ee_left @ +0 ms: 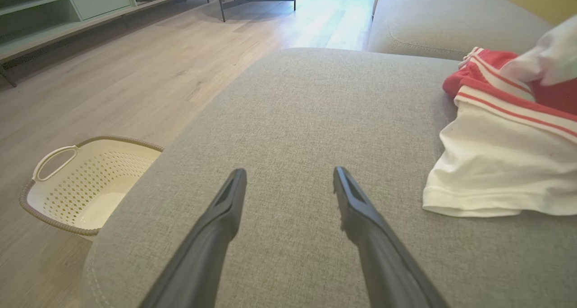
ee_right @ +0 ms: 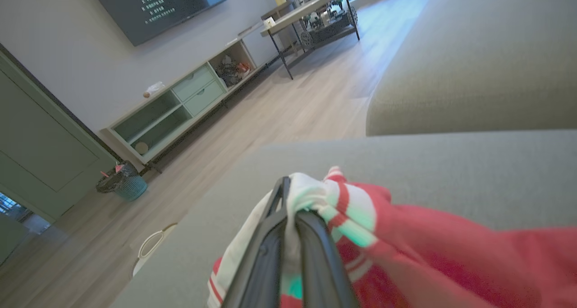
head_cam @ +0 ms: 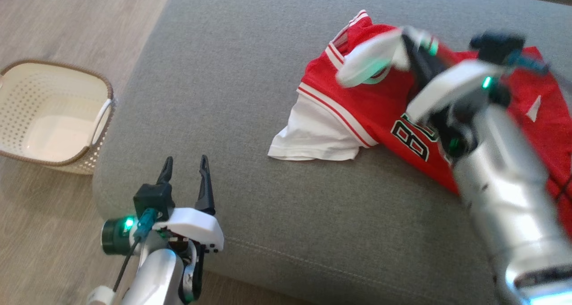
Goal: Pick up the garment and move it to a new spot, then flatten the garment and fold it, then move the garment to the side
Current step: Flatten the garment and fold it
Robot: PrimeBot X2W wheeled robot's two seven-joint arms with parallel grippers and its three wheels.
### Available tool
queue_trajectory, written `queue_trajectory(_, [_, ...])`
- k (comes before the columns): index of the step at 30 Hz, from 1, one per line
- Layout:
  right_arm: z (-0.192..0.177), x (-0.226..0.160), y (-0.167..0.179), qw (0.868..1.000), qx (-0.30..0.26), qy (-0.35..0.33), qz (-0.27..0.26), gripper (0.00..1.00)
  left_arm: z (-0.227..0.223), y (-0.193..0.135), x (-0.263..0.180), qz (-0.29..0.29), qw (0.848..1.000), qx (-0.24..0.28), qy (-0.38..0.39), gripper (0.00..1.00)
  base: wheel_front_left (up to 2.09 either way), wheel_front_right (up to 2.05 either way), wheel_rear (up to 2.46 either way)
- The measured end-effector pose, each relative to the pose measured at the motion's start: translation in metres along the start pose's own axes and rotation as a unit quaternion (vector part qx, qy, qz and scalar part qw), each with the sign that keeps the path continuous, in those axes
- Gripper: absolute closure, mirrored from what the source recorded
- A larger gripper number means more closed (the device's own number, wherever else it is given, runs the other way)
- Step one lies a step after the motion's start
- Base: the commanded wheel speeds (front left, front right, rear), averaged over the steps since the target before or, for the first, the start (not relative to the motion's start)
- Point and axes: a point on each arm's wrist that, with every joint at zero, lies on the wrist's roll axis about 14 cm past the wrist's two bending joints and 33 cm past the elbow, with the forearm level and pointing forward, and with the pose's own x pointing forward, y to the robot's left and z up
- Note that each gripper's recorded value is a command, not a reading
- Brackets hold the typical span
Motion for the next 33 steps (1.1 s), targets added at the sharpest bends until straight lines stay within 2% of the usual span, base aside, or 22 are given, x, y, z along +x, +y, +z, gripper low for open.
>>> queue_trajectory(2, [0.014,0.006,0.004,1.0,-0.001,-0.011,0.006,1.0,-0.001,-0.001,-0.001,-0.001,1.0,0.001,0.001,0.0,0.0,0.0,0.0])
queue_trajectory(5, [0.054,0.023,0.008,0.998,-0.034,-0.041,0.014,1.0,-0.003,0.0,-0.003,0.001,1.0,-0.005,0.006,0.0,0.0,0.0,0.0])
queue_trajectory(9, [0.092,0.045,-0.013,0.997,-0.039,-0.059,-0.017,1.0,-0.007,0.002,-0.004,0.007,1.0,-0.01,0.015,0.0,0.0,0.0,0.0])
queue_trajectory(13, [0.103,0.067,-0.036,0.997,-0.038,-0.045,-0.05,1.0,-0.012,0.005,-0.004,0.014,1.0,-0.011,0.025,0.0,0.0,0.0,0.0])
queue_trajectory(19, [0.09,0.098,-0.052,0.996,-0.052,-0.03,-0.068,1.0,-0.02,0.007,0.0,0.022,0.999,-0.007,0.043,0.0,0.0,0.0,0.0])
queue_trajectory(20, [0.089,0.102,-0.056,0.995,-0.068,-0.032,-0.071,0.62,-0.02,0.008,0.001,0.025,0.999,-0.006,0.044,0.0,0.0,0.0,0.0])
queue_trajectory(22, [0.09,0.108,-0.063,0.991,-0.104,-0.04,-0.073,0.58,-0.022,0.009,0.003,0.027,0.999,-0.001,0.047,0.0,0.0,0.0,0.0])
queue_trajectory(23, [0.091,0.111,-0.065,0.989,-0.118,-0.045,-0.073,0.03,-0.022,0.009,0.004,0.027,0.998,0.0,0.049,0.0,0.0,0.0,0.0])
queue_trajectory(24, [0.089,0.113,-0.069,0.989,-0.122,-0.041,-0.076,0.0,-0.023,0.009,0.005,0.028,0.998,-0.001,0.05,0.0,0.0,0.0,0.0])
queue_trajectory(28, [0.066,0.109,-0.088,0.986,-0.134,0.006,-0.098,0.0,-0.025,0.004,0.008,0.024,0.998,-0.001,0.054,0.0,0.0,0.0,0.0])
queue_trajectory(33, [0.074,0.092,-0.099,0.984,-0.132,0.001,-0.119,0.0,-0.023,-0.009,0.014,0.004,0.999,-0.002,0.048,0.0,0.0,0.0,0.0])
